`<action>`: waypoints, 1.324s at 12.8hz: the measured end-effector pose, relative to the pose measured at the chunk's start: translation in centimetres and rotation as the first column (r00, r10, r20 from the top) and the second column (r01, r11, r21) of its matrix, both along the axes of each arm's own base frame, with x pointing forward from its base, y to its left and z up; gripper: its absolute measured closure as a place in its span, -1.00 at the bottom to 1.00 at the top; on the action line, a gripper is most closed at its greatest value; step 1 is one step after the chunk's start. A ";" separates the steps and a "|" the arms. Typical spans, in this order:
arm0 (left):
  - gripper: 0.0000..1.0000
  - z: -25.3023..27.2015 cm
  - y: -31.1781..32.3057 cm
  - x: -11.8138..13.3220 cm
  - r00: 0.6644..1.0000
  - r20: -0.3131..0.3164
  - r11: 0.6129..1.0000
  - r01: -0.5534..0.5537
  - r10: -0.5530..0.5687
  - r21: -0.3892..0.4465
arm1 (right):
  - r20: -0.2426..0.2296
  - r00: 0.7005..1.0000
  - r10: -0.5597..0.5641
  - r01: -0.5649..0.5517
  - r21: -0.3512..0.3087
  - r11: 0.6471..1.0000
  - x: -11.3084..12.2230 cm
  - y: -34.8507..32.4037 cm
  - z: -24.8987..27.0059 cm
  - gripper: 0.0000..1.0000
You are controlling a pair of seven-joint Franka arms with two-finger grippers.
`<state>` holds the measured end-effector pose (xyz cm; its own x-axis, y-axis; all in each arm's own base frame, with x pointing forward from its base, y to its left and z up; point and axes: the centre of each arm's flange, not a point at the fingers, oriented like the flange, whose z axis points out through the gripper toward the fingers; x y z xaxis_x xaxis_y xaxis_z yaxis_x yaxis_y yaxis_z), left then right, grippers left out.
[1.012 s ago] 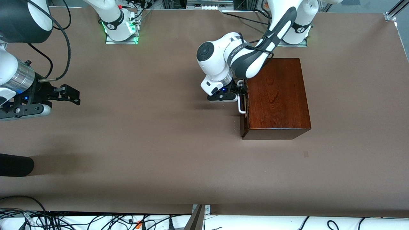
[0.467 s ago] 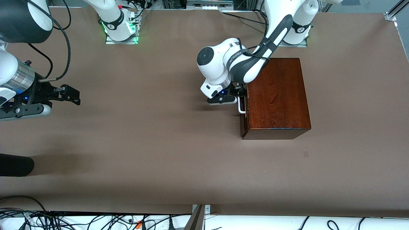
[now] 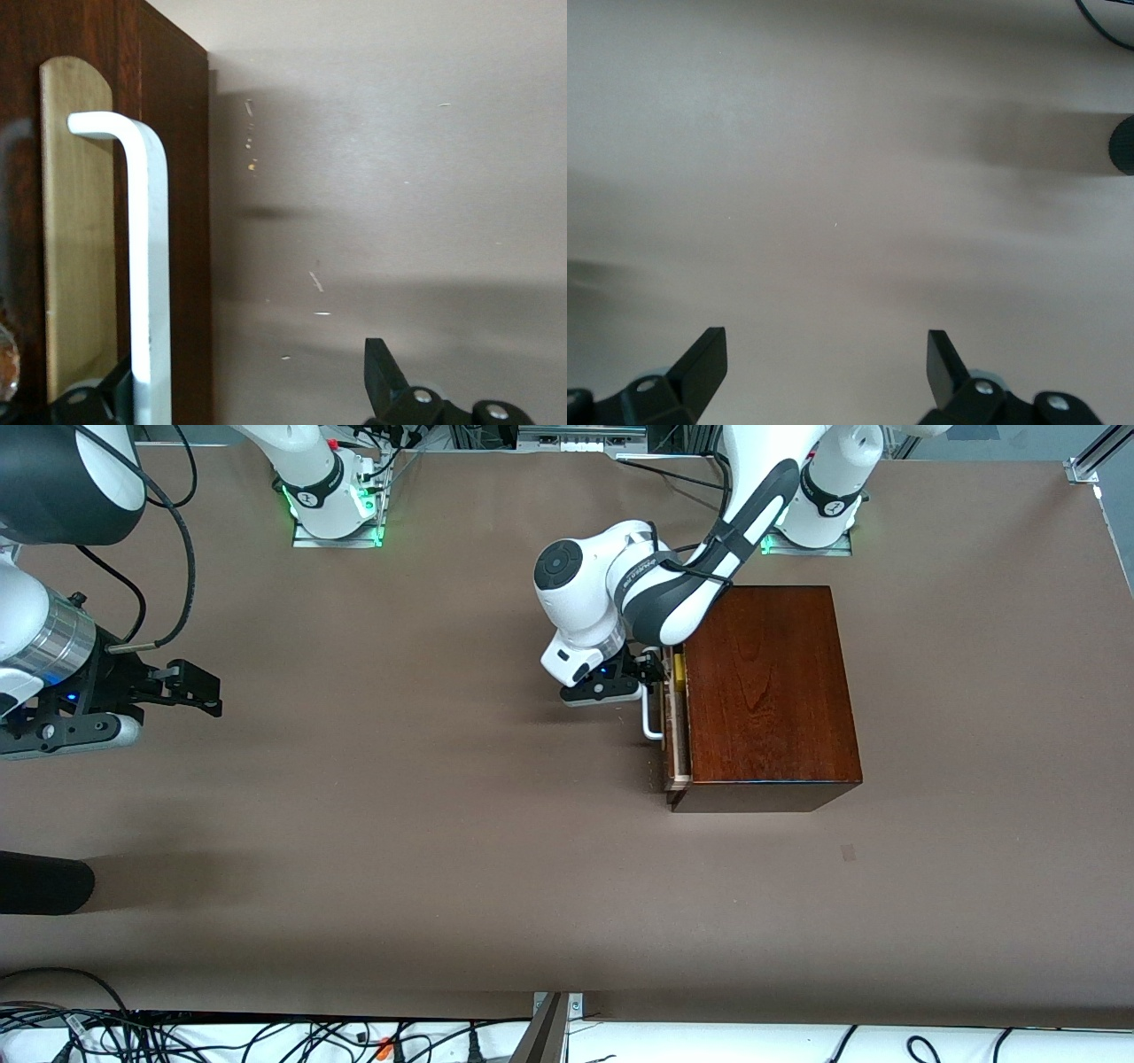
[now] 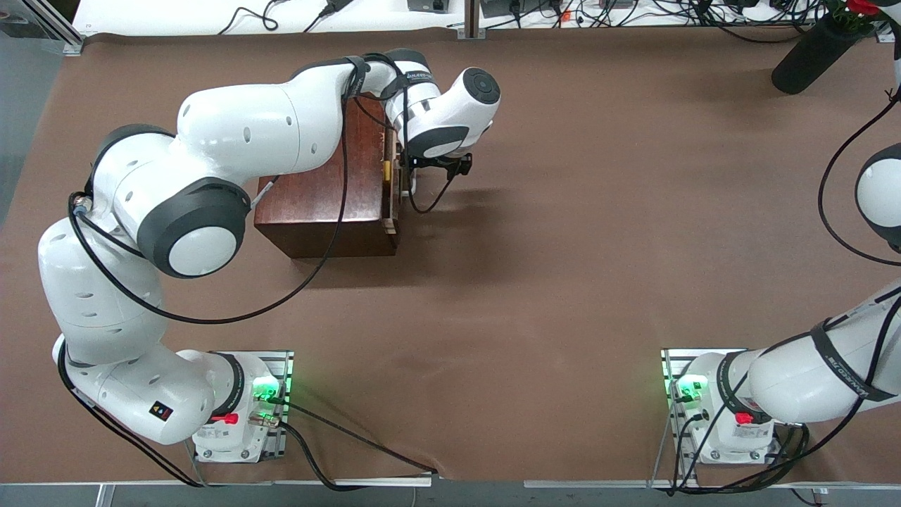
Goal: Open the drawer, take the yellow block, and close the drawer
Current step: 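Pull the drawer open by its handle with the left gripper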
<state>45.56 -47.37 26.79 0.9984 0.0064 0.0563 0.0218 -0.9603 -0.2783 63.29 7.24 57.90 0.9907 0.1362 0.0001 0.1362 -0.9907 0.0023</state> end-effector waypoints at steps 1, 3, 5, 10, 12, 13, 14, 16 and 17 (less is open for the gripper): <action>-1.00 0.1 -0.2 0.1 1.000 -0.001 1.000 -0.008 0.008 -0.024 | 0.000 1.000 0.000 0.000 0.000 1.000 0.0 0.0 0.0 -1.00; -1.00 0.5 -0.7 0.1 1.000 0.004 0.998 -0.014 0.014 -0.065 | 0.000 1.000 0.000 0.000 0.000 1.000 0.0 0.0 0.0 -1.00; -1.00 1.0 -1.3 0.0 1.000 0.008 0.995 -0.018 0.019 -0.096 | 0.000 1.000 0.000 0.000 0.000 1.000 0.0 0.0 0.0 -1.00; -1.00 1.3 -2.0 0.1 0.999 0.005 0.992 -0.034 0.035 -0.120 | 0.000 1.000 -0.006 0.006 -0.001 1.000 0.0 -0.4 0.0 -1.00; -1.00 1.2 -2.0 0.1 0.999 0.006 0.992 -0.033 0.034 -0.118 | 0.000 1.000 -0.009 0.009 -0.002 1.000 0.0 -0.5 0.0 -1.00; -1.00 1.2 -2.1 0.0 0.999 0.007 0.993 -0.031 0.032 -0.116 | 0.001 1.000 -0.010 0.010 -0.002 1.000 0.1 -0.6 0.0 -1.00; -1.00 1.2 -2.2 -0.1 1.000 0.010 0.993 -0.028 0.029 -0.115 | 0.001 1.000 -0.011 0.011 -0.002 1.000 0.1 -0.6 0.0 -1.00; -1.00 1.4 -3.1 -0.2 1.000 0.015 0.992 -0.018 0.020 -0.124 | 0.001 1.000 -0.011 0.011 -0.002 1.000 0.1 -0.7 0.0 -1.00; -1.00 1.3 -3.6 -0.3 1.000 0.016 0.992 -0.014 0.016 -0.124 | 0.001 1.000 -0.011 0.011 -0.002 1.000 0.1 -0.7 0.0 -1.00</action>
<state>45.27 -50.93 28.13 0.9970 0.0290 0.0714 0.0399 -0.9868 -0.1569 63.35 6.57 57.92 0.9922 0.1248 0.0004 0.1248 -0.9922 0.0049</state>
